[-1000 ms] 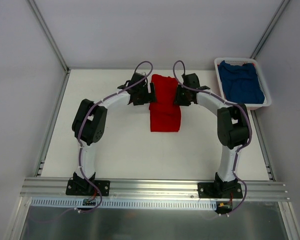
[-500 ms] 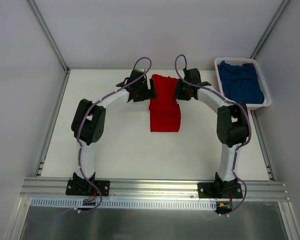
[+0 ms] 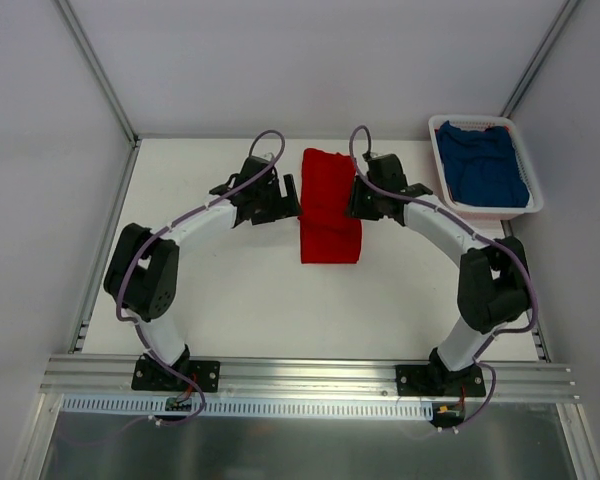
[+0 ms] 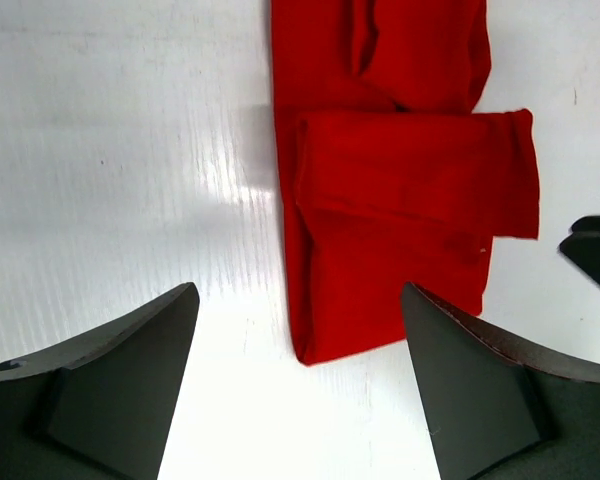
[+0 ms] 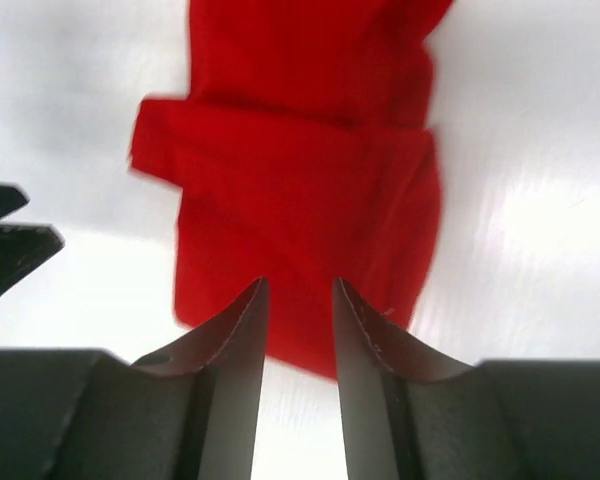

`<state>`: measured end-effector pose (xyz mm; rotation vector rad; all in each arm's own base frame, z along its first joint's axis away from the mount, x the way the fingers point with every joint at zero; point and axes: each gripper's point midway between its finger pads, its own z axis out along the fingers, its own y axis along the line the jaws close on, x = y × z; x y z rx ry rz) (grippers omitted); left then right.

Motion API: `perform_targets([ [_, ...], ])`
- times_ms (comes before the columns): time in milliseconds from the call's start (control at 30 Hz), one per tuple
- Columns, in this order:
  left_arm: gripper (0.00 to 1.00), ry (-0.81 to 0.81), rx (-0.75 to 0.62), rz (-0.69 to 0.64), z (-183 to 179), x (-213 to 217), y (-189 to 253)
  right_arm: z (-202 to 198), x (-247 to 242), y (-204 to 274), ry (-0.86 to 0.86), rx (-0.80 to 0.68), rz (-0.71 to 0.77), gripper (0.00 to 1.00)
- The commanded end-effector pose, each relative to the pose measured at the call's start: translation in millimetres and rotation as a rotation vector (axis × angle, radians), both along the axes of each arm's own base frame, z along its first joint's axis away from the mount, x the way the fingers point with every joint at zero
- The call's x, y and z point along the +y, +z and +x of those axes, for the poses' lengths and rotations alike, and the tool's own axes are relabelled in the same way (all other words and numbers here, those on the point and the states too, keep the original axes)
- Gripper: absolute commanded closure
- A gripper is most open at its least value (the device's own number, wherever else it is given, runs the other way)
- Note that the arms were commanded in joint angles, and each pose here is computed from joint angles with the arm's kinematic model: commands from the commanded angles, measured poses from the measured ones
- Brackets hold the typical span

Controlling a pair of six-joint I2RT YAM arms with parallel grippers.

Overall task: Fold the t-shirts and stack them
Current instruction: Fold the folded rectangular tshirt in 1/3 of the way

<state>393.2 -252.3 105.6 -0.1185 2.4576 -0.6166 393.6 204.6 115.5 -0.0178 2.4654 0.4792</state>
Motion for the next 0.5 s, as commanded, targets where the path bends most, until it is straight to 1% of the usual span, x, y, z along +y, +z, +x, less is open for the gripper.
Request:
perform_targets([
  [0, 0.17, 0.006, -0.019, -0.016, -18.0, -3.1, 13.1, -24.8, 11.9, 8.2, 0.027, -0.01, 0.009, 0.66],
  [33, 0.17, 0.002, -0.012, -0.018, -22.1, -7.1, 11.1, -30.2, 17.9, 4.8, 0.033, 0.0, 0.013, 0.68],
  [167, 0.17, -0.003, 0.022, -0.006, -35.3, -11.8, -3.3, -44.7, 31.9, -8.8, 0.059, 0.028, 0.009, 0.89],
  [200, 0.17, -0.005, 0.028, -0.004, -38.5, -11.5, -6.6, -48.5, 36.6, -10.9, 0.069, 0.033, 0.009, 0.92],
  [333, 0.17, 0.004, 0.031, 0.001, -43.7, -7.3, -10.6, -53.6, 42.0, -27.2, 0.076, 0.063, -0.001, 0.98],
  [467, 0.17, 0.006, 0.032, 0.01, -48.1, -3.2, -13.5, -50.3, 44.2, -39.1, 0.076, 0.072, -0.009, 0.99],
])
